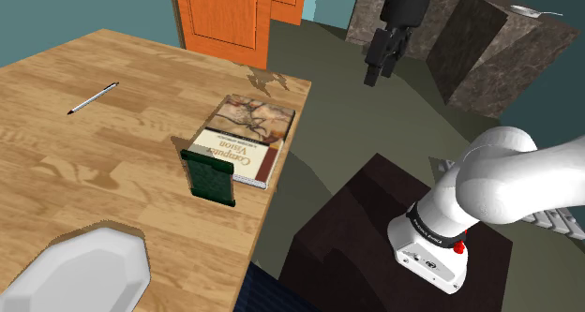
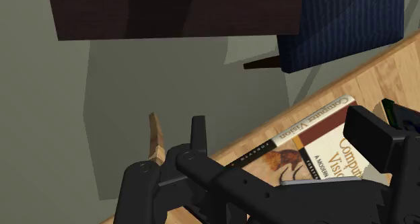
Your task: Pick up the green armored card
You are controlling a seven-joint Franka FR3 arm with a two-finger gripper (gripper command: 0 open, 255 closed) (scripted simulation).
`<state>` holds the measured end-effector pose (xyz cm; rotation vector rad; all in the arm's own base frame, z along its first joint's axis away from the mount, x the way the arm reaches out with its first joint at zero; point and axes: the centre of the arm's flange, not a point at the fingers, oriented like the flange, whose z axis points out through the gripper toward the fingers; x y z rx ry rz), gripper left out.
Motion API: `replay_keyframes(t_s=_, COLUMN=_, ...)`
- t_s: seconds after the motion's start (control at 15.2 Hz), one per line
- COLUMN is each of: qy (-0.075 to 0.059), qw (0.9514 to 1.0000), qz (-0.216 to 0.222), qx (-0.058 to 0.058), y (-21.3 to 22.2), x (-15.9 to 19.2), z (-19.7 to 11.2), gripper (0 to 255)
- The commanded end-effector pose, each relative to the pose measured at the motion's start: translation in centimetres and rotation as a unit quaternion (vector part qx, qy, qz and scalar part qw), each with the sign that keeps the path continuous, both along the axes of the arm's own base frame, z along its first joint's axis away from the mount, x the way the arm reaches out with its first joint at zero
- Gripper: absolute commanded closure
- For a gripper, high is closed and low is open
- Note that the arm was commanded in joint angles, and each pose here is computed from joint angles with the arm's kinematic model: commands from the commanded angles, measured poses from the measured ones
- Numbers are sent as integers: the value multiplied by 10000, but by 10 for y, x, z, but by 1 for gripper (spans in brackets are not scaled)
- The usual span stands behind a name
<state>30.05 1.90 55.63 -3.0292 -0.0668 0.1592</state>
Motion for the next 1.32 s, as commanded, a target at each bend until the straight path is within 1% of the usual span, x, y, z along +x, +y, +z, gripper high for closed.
replay_keyframes(t_s=0.0, qy=0, qw=10000, qz=0, qx=0, y=0, x=0, z=0, gripper=0)
replay_keyframes(t_s=0.26, qy=-464, qw=9984, qz=332, qx=49, y=46, x=4, z=-15, gripper=0)
replay_keyframes(t_s=0.4, qy=-696, qw=9963, qz=498, qx=74, y=70, x=6, z=-23, gripper=0)
replay_keyframes(t_s=0.59, qy=-1042, qw=9917, qz=746, qx=110, y=105, x=7, z=-33, gripper=0)
replay_keyframes(t_s=0.73, qy=-1272, qw=9876, qz=911, qx=135, y=128, x=8, z=-40, gripper=0)
replay_keyframes(t_s=0.92, qy=-1614, qw=9799, qz=1157, qx=171, y=163, x=7, z=-50, gripper=0)
replay_keyframes(t_s=1.06, qy=-1841, qw=9738, qz=1319, qx=195, y=187, x=7, z=-57, gripper=0)
replay_keyframes(t_s=1.25, qy=-2179, qw=9631, qz=1561, qx=231, y=222, x=5, z=-67, gripper=0)
